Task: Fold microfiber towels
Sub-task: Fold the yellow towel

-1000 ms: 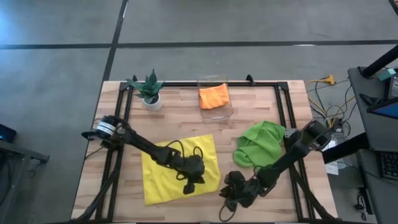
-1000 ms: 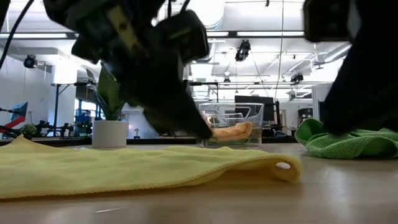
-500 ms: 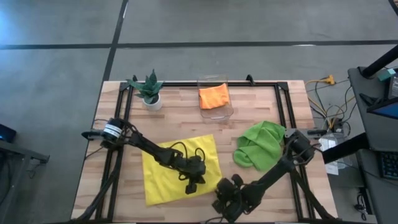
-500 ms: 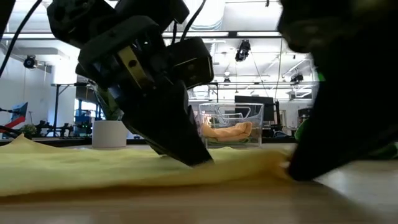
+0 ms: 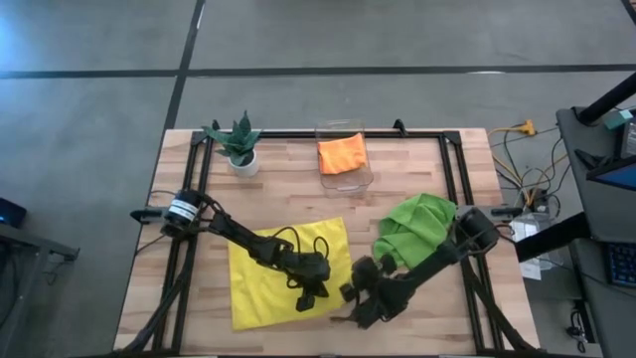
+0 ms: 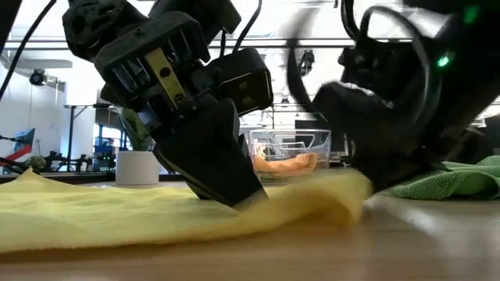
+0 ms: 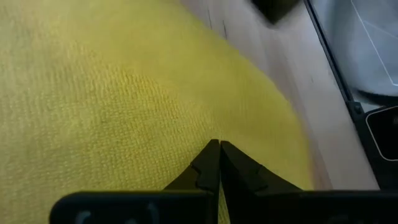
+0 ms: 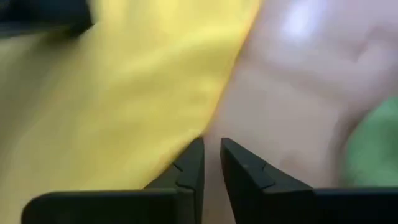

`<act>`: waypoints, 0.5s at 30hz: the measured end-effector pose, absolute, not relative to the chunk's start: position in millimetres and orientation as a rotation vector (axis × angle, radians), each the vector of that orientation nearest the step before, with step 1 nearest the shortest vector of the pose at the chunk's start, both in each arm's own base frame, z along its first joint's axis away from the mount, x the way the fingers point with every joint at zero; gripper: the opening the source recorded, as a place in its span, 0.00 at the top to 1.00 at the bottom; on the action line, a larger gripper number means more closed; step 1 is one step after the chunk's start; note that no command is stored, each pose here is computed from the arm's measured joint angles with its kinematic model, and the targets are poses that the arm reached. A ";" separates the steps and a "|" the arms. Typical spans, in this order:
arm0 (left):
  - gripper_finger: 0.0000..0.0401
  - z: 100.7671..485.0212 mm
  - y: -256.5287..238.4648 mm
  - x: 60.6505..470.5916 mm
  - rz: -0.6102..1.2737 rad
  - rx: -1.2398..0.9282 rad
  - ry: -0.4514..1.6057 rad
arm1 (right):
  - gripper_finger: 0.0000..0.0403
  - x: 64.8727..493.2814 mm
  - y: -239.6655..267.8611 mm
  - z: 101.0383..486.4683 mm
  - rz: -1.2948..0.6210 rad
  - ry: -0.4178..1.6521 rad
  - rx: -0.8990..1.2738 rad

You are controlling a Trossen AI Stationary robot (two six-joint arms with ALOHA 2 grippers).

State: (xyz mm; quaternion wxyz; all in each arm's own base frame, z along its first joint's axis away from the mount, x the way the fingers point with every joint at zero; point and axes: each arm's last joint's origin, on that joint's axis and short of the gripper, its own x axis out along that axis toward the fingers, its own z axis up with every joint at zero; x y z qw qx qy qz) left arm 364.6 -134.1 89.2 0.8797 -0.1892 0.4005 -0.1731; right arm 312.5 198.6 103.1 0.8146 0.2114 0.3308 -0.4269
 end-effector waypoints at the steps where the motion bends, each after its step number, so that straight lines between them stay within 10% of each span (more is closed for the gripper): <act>1: 1.00 89.2 -134.1 364.5 -0.361 -0.394 0.835 | 0.88 311.7 195.2 107.4 -0.927 0.681 0.439; 15: 1.00 119.2 -131.6 360.0 -0.389 -0.289 0.769 | 0.89 290.9 200.7 188.4 -0.635 0.623 0.481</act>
